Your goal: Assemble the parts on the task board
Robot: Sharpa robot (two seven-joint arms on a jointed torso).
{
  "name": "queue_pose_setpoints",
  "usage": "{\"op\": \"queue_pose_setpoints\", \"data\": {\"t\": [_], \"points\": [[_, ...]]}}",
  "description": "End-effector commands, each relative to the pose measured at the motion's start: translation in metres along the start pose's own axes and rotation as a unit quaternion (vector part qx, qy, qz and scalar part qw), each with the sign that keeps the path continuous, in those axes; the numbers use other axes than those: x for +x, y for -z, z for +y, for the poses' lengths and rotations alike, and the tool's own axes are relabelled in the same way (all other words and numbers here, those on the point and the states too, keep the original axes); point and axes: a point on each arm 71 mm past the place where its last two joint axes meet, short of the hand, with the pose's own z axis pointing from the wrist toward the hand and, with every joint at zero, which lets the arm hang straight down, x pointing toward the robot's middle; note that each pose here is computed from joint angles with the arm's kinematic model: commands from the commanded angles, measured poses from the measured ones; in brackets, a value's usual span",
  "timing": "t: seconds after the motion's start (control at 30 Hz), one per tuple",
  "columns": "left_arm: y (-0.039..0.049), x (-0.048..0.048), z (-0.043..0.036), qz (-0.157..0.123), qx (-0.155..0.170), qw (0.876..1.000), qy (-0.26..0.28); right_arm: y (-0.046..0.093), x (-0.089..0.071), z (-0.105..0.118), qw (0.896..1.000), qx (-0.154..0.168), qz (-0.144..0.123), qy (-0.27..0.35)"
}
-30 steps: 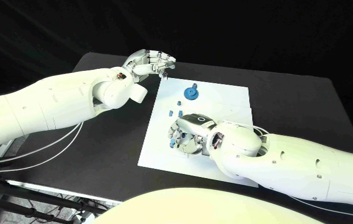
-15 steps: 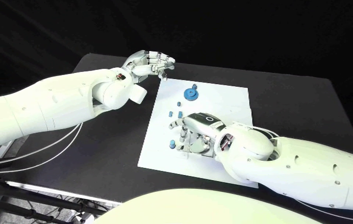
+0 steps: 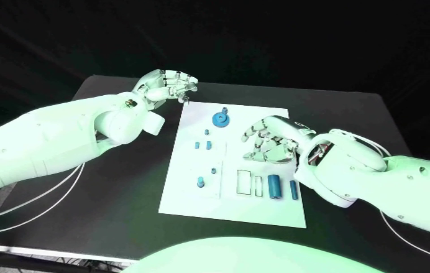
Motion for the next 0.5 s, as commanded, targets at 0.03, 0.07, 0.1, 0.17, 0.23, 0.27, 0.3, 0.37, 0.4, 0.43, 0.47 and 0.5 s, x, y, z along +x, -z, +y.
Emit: {"op": "queue_pose_setpoints", "data": {"t": [0.03, 0.07, 0.1, 0.17, 0.23, 0.27, 0.3, 0.37, 0.4, 0.43, 0.47, 0.5], "points": [[0.0004, 0.0019, -0.0006, 0.006, 0.003, 1.000, 0.005, 0.012, -0.006, -0.018, 0.996, 0.049, 0.007, -0.079], [0.0007, 0.0021, -0.0003, 0.006, 0.002, 1.000, 0.006, 0.016, -0.009, -0.023, 0.995, 0.060, 0.005, -0.084], [0.0009, 0.0024, 0.0001, 0.006, 0.001, 1.000, 0.008, 0.020, -0.010, -0.029, 0.993, 0.073, 0.002, -0.090], [0.0014, 0.0028, 0.0010, 0.005, -0.001, 1.000, 0.017, 0.028, -0.012, -0.039, 0.991, 0.096, -0.001, -0.098], [0.0018, 0.0034, 0.0019, 0.003, -0.003, 1.000, 0.024, 0.036, -0.013, -0.048, 0.988, 0.120, -0.002, -0.102], [0.0020, 0.0036, 0.0022, 0.003, -0.002, 1.000, 0.026, 0.039, -0.013, -0.052, 0.986, 0.129, -0.001, -0.102], [0.0021, 0.0040, 0.0024, 0.002, -0.002, 1.000, 0.028, 0.043, -0.012, -0.055, 0.985, 0.140, 0.000, -0.101], [0.0024, 0.0048, 0.0027, 0.002, -0.001, 1.000, 0.030, 0.048, -0.011, -0.061, 0.982, 0.159, 0.005, -0.098], [0.0025, 0.0054, 0.0027, 0.002, -0.001, 0.999, 0.032, 0.051, -0.010, -0.063, 0.981, 0.170, 0.008, -0.097], [0.0026, 0.0058, 0.0027, 0.002, 0.000, 0.999, 0.032, 0.053, -0.009, -0.065, 0.980, 0.175, 0.010, -0.097], [0.0027, 0.0065, 0.0027, 0.002, 0.000, 0.999, 0.033, 0.056, -0.006, -0.067, 0.978, 0.187, 0.013, -0.096], [0.0028, 0.0070, 0.0026, 0.003, 0.000, 0.999, 0.034, 0.057, -0.004, -0.068, 0.976, 0.194, 0.016, -0.096]]}}
